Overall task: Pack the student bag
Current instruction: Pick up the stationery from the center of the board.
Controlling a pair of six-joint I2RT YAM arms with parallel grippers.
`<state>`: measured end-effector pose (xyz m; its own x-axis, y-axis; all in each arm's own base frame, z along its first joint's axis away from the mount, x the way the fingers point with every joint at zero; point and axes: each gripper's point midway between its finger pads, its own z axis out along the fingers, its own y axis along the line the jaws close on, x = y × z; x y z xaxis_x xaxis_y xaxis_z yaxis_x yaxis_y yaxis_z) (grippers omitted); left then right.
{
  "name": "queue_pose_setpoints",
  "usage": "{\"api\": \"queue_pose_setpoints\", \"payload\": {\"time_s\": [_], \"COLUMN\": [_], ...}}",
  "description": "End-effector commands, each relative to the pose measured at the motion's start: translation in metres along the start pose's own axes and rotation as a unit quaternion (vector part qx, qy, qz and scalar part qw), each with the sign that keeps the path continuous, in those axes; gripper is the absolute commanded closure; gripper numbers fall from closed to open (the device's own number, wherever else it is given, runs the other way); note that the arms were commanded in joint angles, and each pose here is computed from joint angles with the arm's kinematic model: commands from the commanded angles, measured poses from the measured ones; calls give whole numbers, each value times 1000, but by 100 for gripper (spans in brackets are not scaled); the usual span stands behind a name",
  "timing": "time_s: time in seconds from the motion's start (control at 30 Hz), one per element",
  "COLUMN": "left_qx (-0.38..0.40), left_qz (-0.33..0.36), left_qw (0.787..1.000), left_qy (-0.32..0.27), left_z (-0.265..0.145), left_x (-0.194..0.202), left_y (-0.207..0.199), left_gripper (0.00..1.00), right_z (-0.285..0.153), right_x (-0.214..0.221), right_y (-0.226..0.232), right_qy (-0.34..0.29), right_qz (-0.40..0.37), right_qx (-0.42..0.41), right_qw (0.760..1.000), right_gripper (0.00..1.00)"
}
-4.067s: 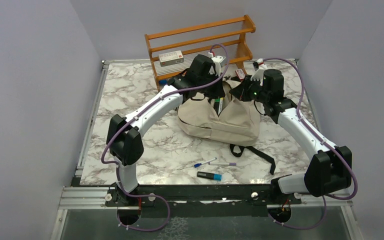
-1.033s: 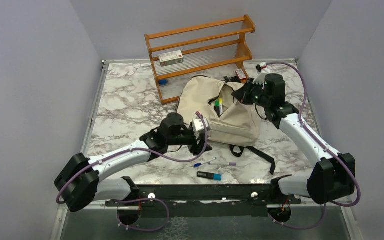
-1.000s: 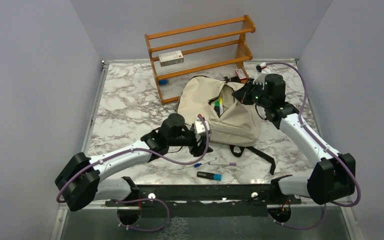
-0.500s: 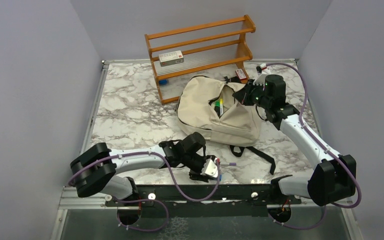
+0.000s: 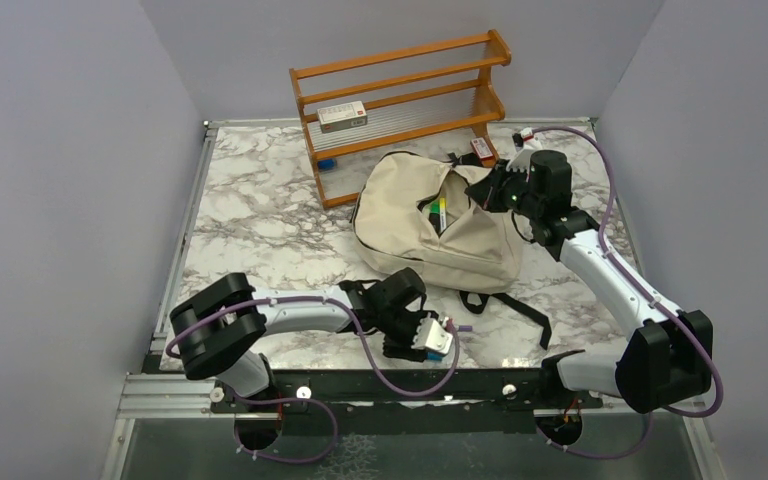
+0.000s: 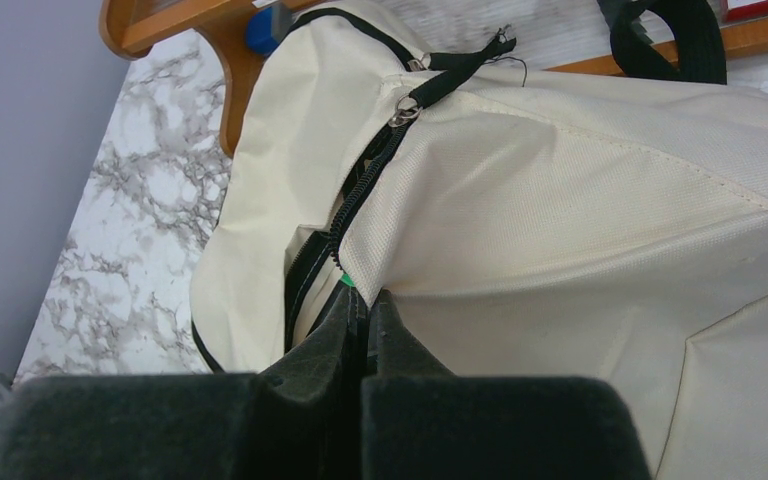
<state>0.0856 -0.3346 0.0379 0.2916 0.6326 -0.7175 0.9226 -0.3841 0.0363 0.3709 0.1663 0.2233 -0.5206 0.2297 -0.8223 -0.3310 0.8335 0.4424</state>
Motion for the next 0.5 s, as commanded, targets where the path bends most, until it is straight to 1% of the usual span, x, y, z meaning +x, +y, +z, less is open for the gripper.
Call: {"api": "queue_pose_setpoints", "payload": {"time_s": [0.0, 0.1, 0.27, 0.37, 0.47], "left_qx": [-22, -7, 15, 15, 20], "left_qz": [-6, -16, -14, -13, -14], "left_qw": [999, 999, 998, 998, 998], "left_qy": [25, 35, 54, 65, 60], "left_z": [2, 6, 8, 9, 9], "left_x": [3, 7, 13, 16, 12], "left_y": [13, 9, -1, -2, -2], "left_gripper": [42, 44, 48, 54, 64], "right_z": [-6, -6, -5, -4, -3], "right_x": [-9, -9, -7, -8, -9], "right_y": [5, 5, 4, 5, 4], "right_qy": [-17, -17, -14, -15, -15], "right_qz": [-14, -14, -12, -13, -14], "right_qx": [-3, -4, -2, -4, -4], "right_qw": [1000, 1000, 1000, 1000, 1000], "right_gripper": [99, 99, 99, 99, 99]}}
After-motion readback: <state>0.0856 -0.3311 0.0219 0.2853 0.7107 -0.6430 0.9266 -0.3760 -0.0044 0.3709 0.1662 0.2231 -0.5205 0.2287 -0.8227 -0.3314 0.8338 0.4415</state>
